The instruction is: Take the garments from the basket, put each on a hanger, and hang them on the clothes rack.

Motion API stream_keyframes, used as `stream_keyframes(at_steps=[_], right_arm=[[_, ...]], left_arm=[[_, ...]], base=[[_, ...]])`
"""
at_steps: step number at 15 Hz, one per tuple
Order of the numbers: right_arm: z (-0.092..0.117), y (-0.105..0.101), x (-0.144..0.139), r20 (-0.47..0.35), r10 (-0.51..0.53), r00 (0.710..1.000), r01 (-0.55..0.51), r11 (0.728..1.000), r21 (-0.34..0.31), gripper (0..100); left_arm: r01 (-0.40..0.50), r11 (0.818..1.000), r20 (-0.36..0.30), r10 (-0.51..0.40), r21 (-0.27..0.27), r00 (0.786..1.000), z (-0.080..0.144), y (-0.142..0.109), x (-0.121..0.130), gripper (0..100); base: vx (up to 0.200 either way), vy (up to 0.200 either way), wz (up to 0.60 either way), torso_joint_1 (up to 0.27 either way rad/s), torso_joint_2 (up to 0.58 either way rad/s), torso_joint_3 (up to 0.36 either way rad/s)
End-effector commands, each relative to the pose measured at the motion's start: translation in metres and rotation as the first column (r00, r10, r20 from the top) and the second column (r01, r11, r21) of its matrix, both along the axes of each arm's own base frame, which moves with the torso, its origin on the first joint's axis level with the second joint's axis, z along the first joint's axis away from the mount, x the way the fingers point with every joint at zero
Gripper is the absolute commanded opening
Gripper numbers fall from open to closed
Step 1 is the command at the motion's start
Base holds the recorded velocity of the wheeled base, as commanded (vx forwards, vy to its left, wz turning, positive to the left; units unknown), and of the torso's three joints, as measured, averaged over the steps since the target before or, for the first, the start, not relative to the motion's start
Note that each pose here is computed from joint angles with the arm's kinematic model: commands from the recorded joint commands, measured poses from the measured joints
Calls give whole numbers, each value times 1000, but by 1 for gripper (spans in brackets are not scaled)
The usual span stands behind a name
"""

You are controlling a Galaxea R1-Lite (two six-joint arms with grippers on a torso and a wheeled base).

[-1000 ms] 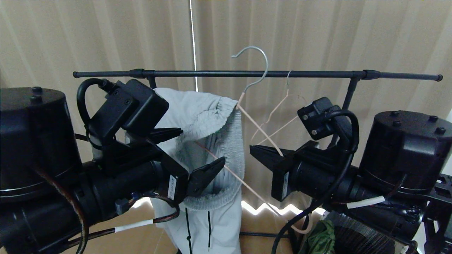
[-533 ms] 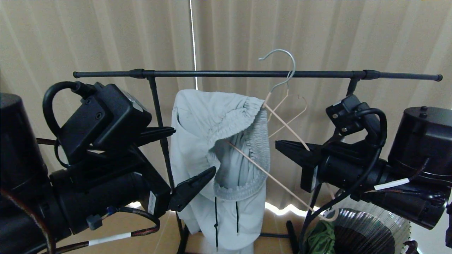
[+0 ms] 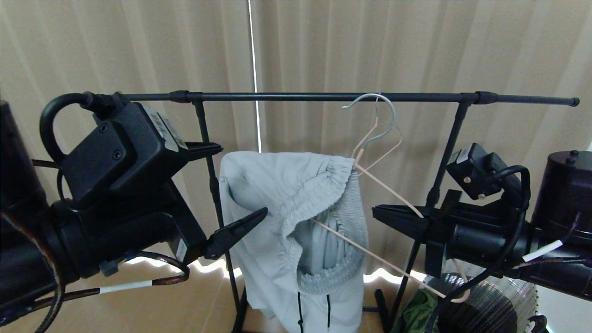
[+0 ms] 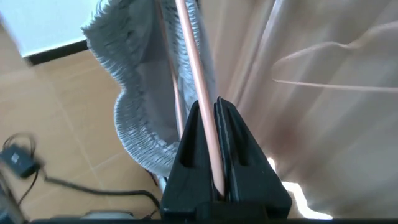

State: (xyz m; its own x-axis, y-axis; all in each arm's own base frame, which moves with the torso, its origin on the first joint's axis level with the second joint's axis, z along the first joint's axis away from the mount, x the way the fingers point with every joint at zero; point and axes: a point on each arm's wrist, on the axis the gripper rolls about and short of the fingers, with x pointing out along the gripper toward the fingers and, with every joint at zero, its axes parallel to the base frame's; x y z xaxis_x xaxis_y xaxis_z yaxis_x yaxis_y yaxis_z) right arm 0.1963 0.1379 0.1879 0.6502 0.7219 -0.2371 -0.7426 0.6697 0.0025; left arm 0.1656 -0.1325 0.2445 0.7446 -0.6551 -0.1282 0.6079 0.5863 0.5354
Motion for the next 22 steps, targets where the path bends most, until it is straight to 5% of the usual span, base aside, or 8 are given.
stream_keyframes(at_steps=[1, 7, 16, 17, 22], right_arm=[[-1, 0, -1, -2, 6, 1000, -6, 1000, -4, 0], [-4, 7, -4, -3, 98, 995, -98, 995, -9, 0], [0, 14, -12, 11, 159, 987, -159, 987, 4, 0], [-1, 14, -11, 10, 157, 988, -157, 988, 3, 0], [0, 14, -12, 11, 159, 987, -159, 987, 4, 0]], left_arm=[[20, 999, 3, -20, 35, 1000, -3, -6, 13, 100], [34, 995, 7, -35, 96, 999, -7, -37, 55, 100], [77, 990, -26, -74, 116, 997, -18, -39, 60, 100], [77, 990, -26, -74, 116, 997, -18, -39, 60, 0], [75, 990, -26, -72, 116, 997, -18, -39, 60, 0]], base=[[0, 0, 0, 0, 0, 0], [0, 0, 0, 0, 0, 0], [0, 0, 0, 0, 0, 0], [0, 0, 0, 0, 0, 0], [0, 0, 0, 0, 0, 0]])
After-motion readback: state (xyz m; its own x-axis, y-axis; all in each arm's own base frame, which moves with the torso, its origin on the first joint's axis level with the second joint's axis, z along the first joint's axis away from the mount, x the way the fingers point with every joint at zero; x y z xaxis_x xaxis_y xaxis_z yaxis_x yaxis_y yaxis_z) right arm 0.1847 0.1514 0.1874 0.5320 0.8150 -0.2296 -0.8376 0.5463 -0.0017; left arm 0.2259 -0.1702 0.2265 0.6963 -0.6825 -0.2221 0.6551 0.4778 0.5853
